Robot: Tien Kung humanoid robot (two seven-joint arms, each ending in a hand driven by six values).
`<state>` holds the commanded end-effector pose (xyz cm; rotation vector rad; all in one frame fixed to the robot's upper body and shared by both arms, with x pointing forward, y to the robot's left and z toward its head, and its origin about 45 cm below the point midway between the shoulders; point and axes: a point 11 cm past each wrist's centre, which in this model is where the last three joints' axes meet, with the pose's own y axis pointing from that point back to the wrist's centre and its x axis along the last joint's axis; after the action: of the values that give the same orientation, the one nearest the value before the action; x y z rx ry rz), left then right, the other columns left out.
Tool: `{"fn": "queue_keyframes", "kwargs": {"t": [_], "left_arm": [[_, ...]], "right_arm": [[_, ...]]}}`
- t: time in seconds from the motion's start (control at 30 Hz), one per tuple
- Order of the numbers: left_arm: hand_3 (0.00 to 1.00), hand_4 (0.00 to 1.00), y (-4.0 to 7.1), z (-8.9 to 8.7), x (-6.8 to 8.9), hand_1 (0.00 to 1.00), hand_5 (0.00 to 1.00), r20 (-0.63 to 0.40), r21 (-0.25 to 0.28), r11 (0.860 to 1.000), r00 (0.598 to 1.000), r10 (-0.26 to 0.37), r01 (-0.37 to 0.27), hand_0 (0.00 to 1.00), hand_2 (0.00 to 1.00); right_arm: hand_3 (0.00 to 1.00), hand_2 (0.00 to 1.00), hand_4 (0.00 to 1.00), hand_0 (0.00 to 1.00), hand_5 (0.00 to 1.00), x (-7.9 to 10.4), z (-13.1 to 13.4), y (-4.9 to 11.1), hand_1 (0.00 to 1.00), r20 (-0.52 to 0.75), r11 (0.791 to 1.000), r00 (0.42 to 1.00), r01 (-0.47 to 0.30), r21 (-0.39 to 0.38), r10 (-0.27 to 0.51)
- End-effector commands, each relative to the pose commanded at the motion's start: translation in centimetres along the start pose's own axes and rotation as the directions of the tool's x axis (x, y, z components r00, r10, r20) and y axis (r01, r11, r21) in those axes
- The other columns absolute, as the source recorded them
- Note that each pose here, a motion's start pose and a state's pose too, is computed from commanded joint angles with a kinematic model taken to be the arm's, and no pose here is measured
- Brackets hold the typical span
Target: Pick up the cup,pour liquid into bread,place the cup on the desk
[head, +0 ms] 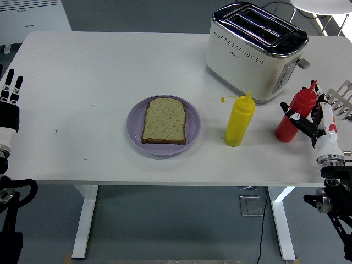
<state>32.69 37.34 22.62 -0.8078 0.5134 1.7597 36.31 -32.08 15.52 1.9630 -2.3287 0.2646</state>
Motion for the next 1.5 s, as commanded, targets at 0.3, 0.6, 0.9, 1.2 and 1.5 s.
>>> {"fn": "queue_keyframes", "kwargs": {"t": [0.3, 0.6, 0.9, 1.2, 1.5], "left_arm": [[0.837, 0.49, 0.1, -0.11, 0.11, 0.808, 0.998, 0.002, 0.003, 1.0, 1.0, 0.002, -0.003, 0.817, 0.858], [0.838, 0.491, 0.03, 0.02, 0.08, 0.807, 0.998, 0.002, 0.0, 1.0, 1.0, 0.002, -0.002, 0.817, 0.856], [0.838, 0.491, -0.03, 0.19, 0.1, 0.806, 0.998, 0.001, -0.006, 1.0, 1.0, 0.003, -0.003, 0.817, 0.855], [0.838, 0.489, -0.03, 0.24, 0.12, 0.803, 0.998, 0.0, -0.007, 1.0, 1.0, 0.004, -0.004, 0.817, 0.851], [0.838, 0.489, -0.09, 0.27, 0.03, 0.802, 0.998, 0.0, -0.008, 1.0, 1.0, 0.001, -0.001, 0.816, 0.851]], "right_arm": [[0.914, 0.729, 0.937, 0.756, 0.286, -0.29, 0.47, 0.37, 0.703, 0.018, 1.0, 1.0, -0.009, -0.008, 0.009], [0.771, 0.56, 0.866, 0.45, 0.204, -0.28, 0.41, 0.44, 0.508, 0.059, 0.999, 0.997, -0.045, 0.007, 0.044], [0.695, 0.493, 0.825, 0.375, 0.165, 0.12, 0.64, 0.38, 0.437, 0.089, 0.996, 0.992, -0.091, 0.002, 0.09], [0.578, 0.476, 0.728, 0.327, 0.085, 0.32, 0.98, 0.47, 0.389, 0.114, 0.994, 0.988, -0.105, -0.012, 0.106], [0.561, 0.469, 0.714, 0.35, 0.078, 0.53, 0.82, 0.41, 0.372, 0.146, 0.992, 0.982, -0.123, -0.012, 0.123]]}}
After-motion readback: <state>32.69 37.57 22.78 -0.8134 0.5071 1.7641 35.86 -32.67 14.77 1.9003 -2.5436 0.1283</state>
